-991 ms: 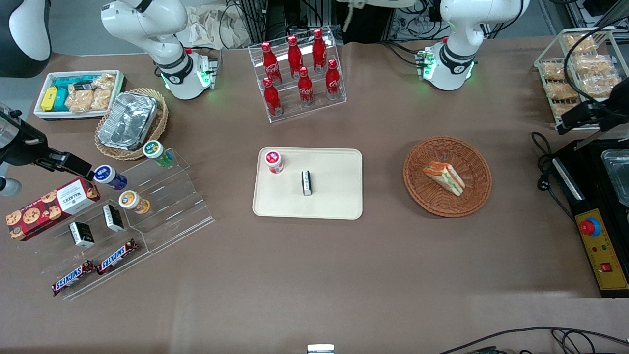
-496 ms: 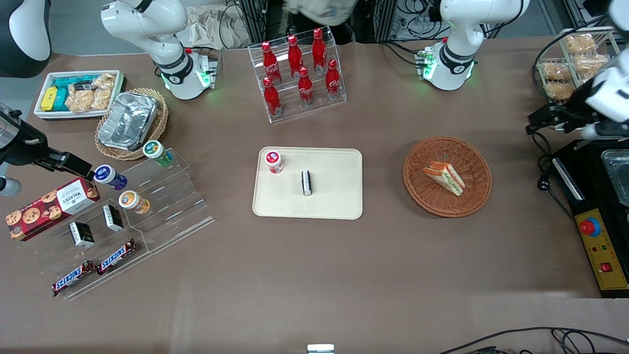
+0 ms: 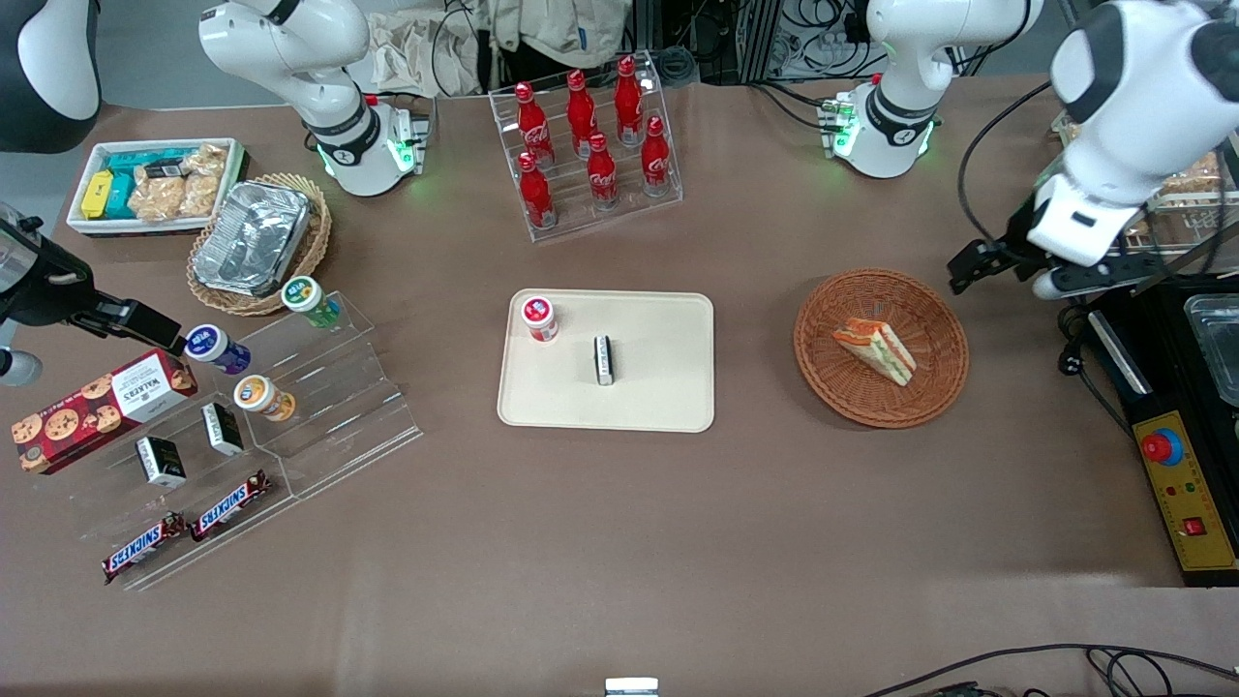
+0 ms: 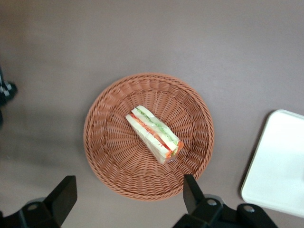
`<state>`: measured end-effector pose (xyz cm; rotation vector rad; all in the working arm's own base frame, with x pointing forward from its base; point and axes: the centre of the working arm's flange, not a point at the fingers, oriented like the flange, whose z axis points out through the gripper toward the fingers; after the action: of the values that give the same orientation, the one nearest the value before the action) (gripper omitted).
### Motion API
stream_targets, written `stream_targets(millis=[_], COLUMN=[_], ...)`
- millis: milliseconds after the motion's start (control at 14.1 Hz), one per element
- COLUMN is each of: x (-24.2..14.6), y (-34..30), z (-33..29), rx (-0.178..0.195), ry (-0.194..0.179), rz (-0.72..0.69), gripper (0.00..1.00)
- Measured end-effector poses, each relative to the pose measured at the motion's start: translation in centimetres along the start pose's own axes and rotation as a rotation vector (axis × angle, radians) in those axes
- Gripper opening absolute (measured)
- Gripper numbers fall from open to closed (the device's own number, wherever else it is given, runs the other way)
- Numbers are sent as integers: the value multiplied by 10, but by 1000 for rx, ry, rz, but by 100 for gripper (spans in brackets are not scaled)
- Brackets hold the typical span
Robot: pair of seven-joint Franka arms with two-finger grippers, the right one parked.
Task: Place sandwich from basket to tray
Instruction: 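Move the left gripper down over the wrapped sandwich in the basket, then close the left gripper on the wrapped sandwich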
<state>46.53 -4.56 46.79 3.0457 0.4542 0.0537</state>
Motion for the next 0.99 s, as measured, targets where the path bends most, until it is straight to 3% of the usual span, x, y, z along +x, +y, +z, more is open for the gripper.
stream_targets(millis=[496, 991], x=[-6, 3], y=[39, 49], z=[103, 176], rx=[48, 71], ry=[-84, -99], rz=[-338, -589], gripper=[99, 99])
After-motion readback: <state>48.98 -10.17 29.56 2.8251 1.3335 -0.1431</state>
